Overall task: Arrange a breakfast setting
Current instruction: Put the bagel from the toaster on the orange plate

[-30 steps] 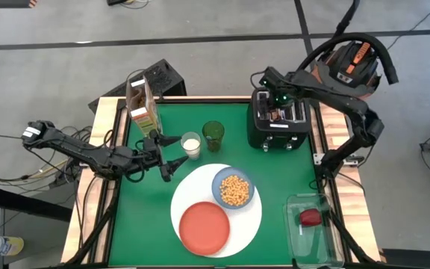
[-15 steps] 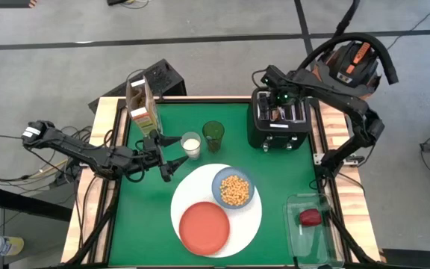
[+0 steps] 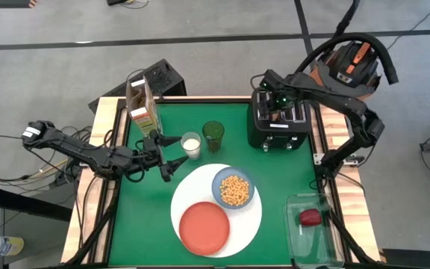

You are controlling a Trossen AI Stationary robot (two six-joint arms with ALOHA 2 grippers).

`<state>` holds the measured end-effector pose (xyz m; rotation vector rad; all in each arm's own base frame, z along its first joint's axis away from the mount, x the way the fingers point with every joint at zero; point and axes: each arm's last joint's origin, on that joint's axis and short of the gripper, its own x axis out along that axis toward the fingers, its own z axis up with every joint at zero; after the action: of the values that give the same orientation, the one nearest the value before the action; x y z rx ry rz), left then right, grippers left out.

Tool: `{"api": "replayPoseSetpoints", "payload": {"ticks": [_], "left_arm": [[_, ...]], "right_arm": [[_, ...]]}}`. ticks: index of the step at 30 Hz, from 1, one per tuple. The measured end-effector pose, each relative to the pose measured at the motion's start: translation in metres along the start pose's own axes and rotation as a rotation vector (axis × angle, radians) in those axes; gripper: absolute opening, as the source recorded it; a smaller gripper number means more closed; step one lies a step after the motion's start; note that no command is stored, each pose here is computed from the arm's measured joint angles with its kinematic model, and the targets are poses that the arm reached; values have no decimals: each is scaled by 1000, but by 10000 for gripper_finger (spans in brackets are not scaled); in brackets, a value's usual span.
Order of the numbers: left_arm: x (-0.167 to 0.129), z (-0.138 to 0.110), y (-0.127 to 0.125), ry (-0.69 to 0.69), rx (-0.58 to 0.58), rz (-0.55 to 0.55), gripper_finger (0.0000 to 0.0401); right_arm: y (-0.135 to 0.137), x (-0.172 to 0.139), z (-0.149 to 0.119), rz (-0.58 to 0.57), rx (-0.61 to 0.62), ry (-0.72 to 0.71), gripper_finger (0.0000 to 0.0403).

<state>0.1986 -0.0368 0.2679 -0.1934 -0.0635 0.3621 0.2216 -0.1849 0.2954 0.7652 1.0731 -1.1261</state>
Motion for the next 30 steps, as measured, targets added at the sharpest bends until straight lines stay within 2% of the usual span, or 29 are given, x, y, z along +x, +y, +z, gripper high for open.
{"api": "replayPoseSetpoints", "payload": {"ticks": [9,30], "left_arm": [[0,0,0,0,-3,0,378],[0,0,0,1,-7,0,378]], "right_arm": [[7,-1,-3,15,-21,-7,124],[10,-2,-6,-3,-37,-12,101]]}}
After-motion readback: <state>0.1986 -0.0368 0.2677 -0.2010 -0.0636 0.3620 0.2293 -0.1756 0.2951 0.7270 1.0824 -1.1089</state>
